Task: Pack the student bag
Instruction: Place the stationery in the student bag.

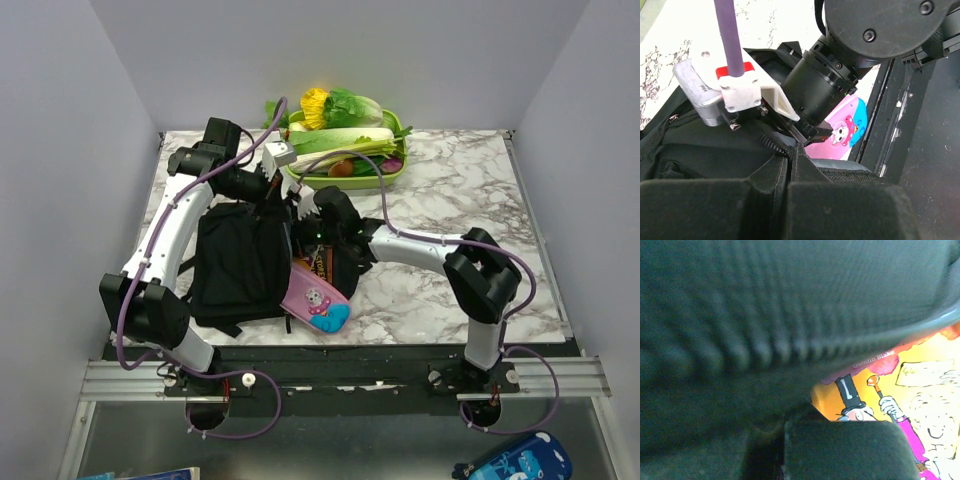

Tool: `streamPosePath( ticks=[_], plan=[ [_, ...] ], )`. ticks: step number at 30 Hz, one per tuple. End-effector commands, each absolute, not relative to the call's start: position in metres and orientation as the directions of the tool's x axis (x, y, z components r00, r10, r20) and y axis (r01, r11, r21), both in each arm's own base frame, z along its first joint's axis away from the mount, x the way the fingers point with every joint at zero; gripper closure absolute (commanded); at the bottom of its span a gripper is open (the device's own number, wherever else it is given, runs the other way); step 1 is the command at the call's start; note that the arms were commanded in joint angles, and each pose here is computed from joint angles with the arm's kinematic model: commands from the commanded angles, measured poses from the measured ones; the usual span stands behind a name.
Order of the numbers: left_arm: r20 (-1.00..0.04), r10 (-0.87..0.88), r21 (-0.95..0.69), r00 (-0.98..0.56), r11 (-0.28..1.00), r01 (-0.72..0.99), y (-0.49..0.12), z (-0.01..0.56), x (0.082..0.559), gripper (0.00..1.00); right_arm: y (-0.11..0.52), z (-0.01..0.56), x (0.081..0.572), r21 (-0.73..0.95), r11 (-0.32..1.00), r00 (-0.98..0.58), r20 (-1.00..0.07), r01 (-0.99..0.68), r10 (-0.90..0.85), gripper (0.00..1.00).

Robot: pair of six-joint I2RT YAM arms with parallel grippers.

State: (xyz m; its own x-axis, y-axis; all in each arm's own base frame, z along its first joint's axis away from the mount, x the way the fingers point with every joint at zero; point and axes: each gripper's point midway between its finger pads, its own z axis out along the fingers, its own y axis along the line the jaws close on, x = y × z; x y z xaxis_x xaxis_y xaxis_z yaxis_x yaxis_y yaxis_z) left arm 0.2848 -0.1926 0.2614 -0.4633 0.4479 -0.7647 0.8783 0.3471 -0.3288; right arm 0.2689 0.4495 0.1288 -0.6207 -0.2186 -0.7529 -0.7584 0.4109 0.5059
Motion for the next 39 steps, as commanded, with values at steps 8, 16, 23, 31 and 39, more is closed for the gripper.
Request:
streamPosePath(
  ticks=[8,16,23,31,39],
  plan=[
    [-0.783,0.453,-0.298,-0.427,0.329,0.896,-0.192,0.269,0.276,1.00,0.307,0.128,0.311,0.409,0.787,-0.668,-0.744,-0.462,-0.005,0.50],
    [-0.789,0.455,-0.288,-0.412,0.319,0.903,-0.193,0.278,0.277,1.00,0.230,0.104,0.234,0.410,0.848,-0.798,-0.602,-0.335,-0.024,0.99],
    [-0.780,0.469,-0.292,-0.414,0.312,0.904,-0.195,0.275,0.276,1.00,0.215,0.072,0.158,0.463,0.806,-0.901,-0.394,-0.367,-0.184,0.99],
    [-0.784,0.476,-0.269,-0.399,0.319,0.909,-0.196,0.275,0.279,1.00,0.262,0.074,0.108,0.665,0.553,-0.861,-0.321,-0.501,-0.394,0.99],
    [-0.782,0.478,-0.269,-0.400,0.321,0.908,-0.195,0.274,0.278,1.00,0.282,0.041,0.121,0.624,0.655,-0.901,-0.226,-0.427,-0.372,0.99]
  ],
)
